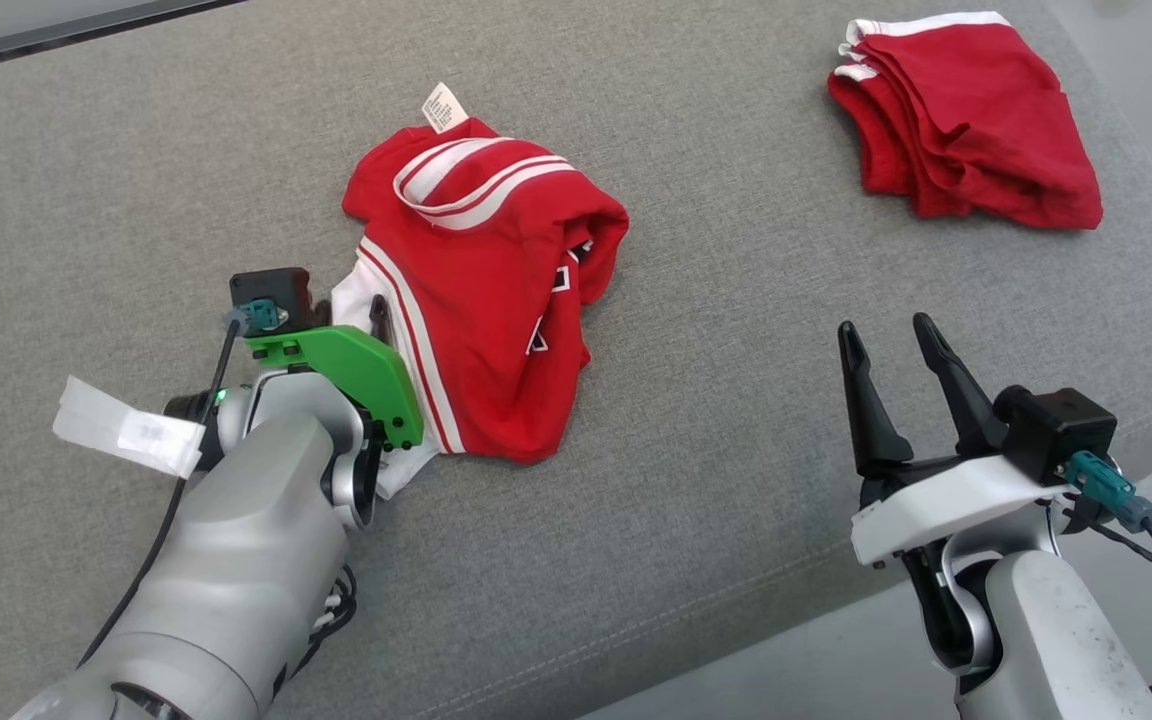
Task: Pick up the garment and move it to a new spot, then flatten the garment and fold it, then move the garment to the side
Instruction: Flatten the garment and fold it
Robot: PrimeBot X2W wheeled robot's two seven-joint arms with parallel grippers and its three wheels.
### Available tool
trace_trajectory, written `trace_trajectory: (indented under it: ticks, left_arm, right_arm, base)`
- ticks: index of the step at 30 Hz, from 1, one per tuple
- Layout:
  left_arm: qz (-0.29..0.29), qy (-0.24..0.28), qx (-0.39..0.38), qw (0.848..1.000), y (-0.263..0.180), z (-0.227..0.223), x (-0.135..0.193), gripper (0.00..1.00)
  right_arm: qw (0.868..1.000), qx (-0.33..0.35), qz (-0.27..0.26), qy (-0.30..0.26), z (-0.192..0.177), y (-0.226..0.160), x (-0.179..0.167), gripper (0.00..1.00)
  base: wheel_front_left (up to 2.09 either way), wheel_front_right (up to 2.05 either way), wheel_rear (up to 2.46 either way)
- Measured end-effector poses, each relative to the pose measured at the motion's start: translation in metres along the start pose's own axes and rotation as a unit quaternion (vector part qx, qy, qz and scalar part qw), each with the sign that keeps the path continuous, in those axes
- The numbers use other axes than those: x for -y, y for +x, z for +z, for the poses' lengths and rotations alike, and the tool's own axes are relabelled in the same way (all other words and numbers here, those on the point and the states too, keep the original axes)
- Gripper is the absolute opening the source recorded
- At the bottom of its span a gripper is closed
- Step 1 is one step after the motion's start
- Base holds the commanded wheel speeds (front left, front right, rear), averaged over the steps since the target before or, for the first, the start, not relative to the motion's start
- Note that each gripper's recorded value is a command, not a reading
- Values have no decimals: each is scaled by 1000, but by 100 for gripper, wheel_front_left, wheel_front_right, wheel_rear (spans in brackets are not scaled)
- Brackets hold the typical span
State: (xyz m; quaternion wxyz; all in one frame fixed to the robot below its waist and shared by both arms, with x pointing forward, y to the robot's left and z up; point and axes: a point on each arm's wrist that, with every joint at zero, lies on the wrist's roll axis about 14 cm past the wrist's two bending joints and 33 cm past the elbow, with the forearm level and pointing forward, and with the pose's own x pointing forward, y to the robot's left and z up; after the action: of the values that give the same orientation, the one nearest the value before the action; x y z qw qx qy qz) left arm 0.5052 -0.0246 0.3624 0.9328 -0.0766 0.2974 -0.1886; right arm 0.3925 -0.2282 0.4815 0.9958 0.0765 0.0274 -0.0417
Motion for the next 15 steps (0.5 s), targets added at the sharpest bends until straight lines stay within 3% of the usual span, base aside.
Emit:
trace_trajectory:
  ticks: [7, 15]
  left_arm:
    - [2, -16, 32, 999, -8, 12, -1, 0]
    - [69, -105, 114, 985, -31, 66, -52, 0]
  right_arm:
    - [1000, 3, 7, 3, 1, 4, -5, 100]
    - [1000, 9, 27, 3, 5, 11, -18, 100]
  base:
    - [0, 0, 0]
    - [0, 0, 0]
